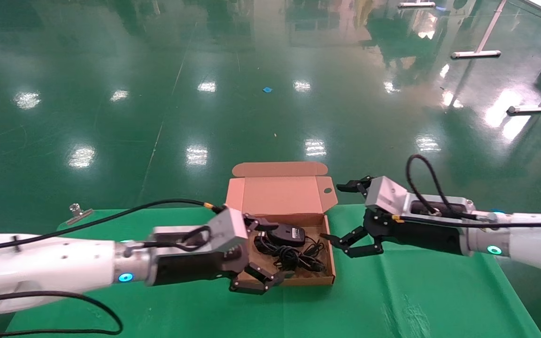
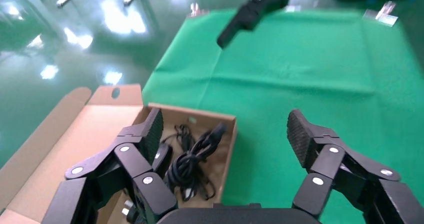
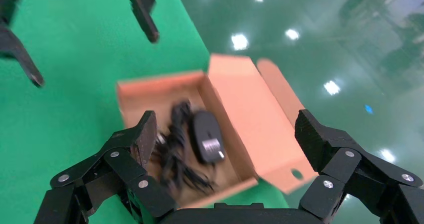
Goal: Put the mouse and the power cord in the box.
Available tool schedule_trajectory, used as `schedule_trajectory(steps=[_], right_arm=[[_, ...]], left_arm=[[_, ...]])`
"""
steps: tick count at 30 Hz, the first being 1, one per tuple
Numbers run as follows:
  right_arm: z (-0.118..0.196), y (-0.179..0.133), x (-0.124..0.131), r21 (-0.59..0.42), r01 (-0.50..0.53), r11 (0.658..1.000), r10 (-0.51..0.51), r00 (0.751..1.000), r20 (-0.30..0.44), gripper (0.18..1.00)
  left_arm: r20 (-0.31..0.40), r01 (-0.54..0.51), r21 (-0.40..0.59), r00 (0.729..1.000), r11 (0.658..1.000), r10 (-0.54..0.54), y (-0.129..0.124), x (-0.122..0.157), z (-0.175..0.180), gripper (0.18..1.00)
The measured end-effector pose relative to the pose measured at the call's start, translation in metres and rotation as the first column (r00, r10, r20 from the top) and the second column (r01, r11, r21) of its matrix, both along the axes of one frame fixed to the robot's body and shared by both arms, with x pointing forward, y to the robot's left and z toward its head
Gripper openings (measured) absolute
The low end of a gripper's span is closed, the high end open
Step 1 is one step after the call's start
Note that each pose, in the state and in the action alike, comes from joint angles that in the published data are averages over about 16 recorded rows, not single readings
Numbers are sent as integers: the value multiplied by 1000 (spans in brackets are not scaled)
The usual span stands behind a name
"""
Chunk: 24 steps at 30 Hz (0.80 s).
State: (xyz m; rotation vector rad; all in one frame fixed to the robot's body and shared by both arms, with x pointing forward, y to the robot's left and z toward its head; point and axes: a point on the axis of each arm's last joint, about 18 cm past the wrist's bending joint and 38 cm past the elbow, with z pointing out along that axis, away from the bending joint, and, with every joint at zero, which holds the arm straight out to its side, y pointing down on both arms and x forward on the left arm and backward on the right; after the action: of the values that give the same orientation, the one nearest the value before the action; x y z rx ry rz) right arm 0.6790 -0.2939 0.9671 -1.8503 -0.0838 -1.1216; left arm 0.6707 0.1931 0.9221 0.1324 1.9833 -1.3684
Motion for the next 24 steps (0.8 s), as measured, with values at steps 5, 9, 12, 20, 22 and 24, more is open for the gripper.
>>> schedule_trajectory(steps=[5,9,12,20,22,24], right_arm=[[4,1,-23,89,-69,994,72,997,-28,1001],[7,1,-43,151,-124,981,132,990,-45,1001],[10,0,-59,190,-163,968,177,983,-56,1001],[18,-3,-106,266,-264,927,294,952,-81,1001],[19,-4,-119,278,-288,916,323,942,-88,1001],[21,-5,-131,288,-311,906,350,932,-95,1001]], left_arm=[[-24,35,-78,999,996,-37,16,-21,10,908],[-36,64,-131,997,989,-70,30,-39,19,950],[-42,87,-164,995,983,-95,40,-54,26,973],[-47,149,-226,985,963,-163,66,-96,43,998],[-47,165,-236,982,958,-181,73,-108,47,999],[-47,181,-242,979,953,-198,78,-119,51,1000]])
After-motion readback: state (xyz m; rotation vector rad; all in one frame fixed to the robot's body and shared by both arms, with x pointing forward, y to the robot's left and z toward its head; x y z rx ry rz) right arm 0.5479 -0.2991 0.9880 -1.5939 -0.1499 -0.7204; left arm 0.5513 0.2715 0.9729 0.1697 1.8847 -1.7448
